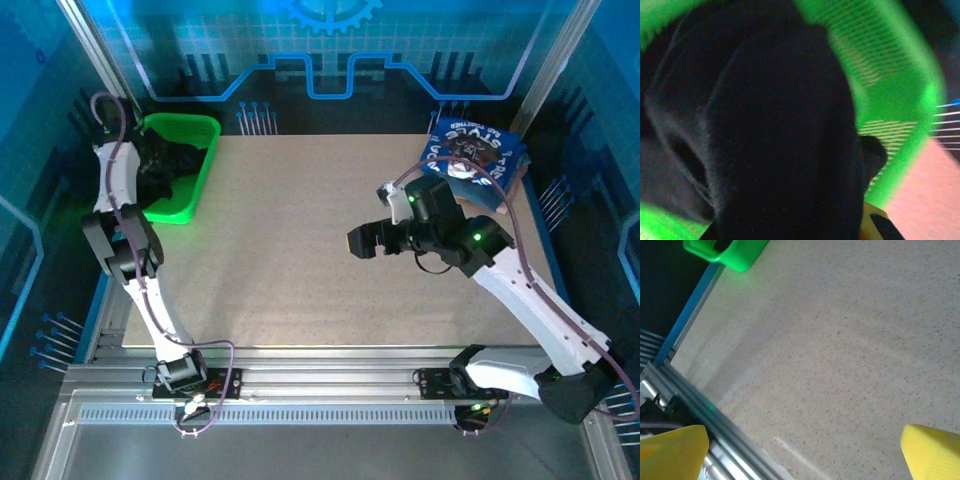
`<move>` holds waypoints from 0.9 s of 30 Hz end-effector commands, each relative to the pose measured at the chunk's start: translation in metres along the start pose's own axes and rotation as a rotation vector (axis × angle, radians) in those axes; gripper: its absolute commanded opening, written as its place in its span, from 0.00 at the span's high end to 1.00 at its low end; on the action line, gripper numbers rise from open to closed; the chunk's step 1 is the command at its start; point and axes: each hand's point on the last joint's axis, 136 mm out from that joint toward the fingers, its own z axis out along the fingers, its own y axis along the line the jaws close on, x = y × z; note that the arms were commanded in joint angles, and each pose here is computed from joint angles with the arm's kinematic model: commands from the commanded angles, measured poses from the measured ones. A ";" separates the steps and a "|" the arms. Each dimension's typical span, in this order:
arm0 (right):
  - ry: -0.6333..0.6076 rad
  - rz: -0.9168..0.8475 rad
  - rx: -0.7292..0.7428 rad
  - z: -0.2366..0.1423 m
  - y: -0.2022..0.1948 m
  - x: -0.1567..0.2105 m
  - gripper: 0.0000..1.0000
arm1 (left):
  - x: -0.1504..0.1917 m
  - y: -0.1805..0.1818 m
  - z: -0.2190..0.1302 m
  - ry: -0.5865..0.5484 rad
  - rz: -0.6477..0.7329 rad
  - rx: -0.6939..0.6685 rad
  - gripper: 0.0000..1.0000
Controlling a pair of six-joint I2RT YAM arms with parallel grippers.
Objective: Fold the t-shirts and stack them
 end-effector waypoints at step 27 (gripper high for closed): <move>-0.117 0.163 0.068 0.020 -0.067 -0.038 0.00 | 0.097 -0.331 -0.401 -0.193 0.400 1.136 1.00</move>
